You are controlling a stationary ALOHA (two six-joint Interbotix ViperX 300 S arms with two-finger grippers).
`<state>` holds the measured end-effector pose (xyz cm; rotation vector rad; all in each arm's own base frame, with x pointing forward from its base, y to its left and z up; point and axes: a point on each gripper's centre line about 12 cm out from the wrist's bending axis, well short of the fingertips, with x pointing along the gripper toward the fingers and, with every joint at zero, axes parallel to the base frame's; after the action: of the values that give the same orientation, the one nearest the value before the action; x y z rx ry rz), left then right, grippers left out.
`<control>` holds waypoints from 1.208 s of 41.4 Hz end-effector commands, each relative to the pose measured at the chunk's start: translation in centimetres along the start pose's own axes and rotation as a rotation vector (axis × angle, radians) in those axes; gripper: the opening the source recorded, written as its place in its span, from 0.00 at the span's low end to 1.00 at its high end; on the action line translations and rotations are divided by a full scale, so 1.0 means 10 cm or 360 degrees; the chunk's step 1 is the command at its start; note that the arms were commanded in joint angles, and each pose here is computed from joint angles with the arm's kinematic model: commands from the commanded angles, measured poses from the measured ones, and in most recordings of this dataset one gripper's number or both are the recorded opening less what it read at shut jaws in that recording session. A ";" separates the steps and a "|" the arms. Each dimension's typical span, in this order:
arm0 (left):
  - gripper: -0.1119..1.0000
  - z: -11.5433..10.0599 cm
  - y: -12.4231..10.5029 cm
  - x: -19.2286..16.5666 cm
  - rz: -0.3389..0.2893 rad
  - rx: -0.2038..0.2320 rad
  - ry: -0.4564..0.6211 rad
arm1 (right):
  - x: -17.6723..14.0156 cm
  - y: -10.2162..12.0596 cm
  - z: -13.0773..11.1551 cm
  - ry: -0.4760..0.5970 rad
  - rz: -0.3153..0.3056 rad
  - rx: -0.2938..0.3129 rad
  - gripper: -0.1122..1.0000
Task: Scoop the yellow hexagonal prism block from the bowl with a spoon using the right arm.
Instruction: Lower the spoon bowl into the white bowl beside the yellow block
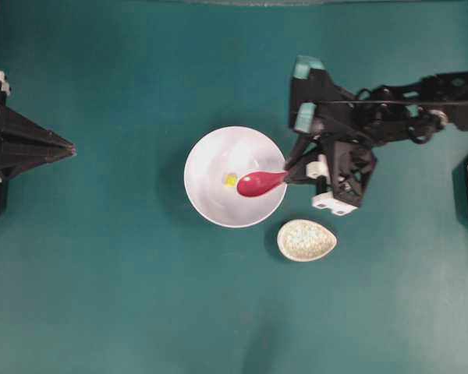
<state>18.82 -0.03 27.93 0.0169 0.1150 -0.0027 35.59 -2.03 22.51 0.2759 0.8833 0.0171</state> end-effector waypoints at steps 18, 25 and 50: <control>0.20 0.11 0.03 0.01 0.0022 0.0003 -0.0041 | 0.11 -0.11 0.22 0.0231 -0.0159 0.0028 0.33; 0.20 0.11 0.03 0.01 0.0022 0.0003 -0.0039 | 0.18 -0.09 0.18 0.0263 -0.0154 0.0028 0.33; 0.20 0.11 0.03 0.01 0.0022 0.0003 -0.0046 | 0.39 -0.07 0.19 0.0320 -0.0148 0.0022 0.32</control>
<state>18.81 0.20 27.93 0.0162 0.1151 0.0096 38.94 -2.75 19.12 0.2534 1.1363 -0.0538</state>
